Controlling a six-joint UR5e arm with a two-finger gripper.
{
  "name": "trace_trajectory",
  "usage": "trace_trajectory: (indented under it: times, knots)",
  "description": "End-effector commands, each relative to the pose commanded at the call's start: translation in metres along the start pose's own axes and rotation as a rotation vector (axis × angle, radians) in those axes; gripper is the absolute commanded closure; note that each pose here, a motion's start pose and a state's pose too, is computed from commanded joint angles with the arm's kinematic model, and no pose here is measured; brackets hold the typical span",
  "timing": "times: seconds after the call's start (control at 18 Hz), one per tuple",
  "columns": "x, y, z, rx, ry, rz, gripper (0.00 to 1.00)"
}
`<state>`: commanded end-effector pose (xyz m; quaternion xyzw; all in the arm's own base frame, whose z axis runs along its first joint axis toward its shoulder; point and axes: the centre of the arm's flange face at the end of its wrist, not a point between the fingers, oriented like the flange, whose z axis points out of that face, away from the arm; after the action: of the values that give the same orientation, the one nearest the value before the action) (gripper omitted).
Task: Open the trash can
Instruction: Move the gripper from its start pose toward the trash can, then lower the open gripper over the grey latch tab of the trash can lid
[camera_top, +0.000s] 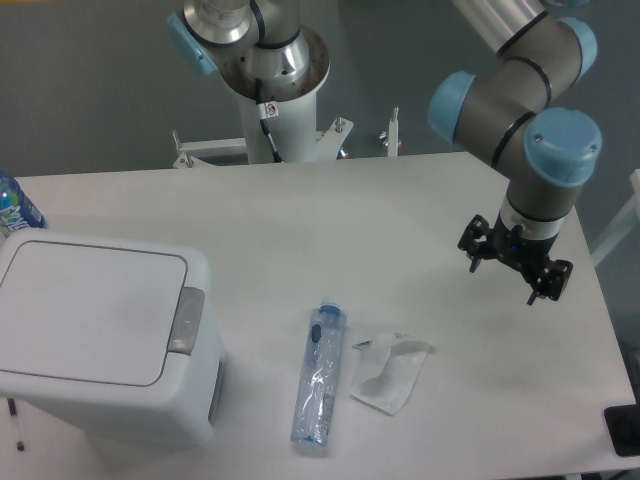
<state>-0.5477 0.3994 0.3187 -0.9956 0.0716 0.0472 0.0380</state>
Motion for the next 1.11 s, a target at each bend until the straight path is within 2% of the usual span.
trace_trajectory:
  times: [0.11, 0.5, 0.67, 0.89, 1.11]
  knots:
    - [-0.001, -0.003, -0.003, 0.023, -0.002, -0.027, 0.00]
    - [0.000, -0.023, -0.010, 0.121, 0.023, -0.232, 0.00]
    - [0.000, -0.034, -0.023, 0.128, 0.019, -0.222, 0.00]
    - [0.008, -0.058, -0.053, 0.122, 0.113, -0.223, 0.00]
    - [0.018, -0.092, -0.092, 0.127, 0.131, -0.292, 0.00]
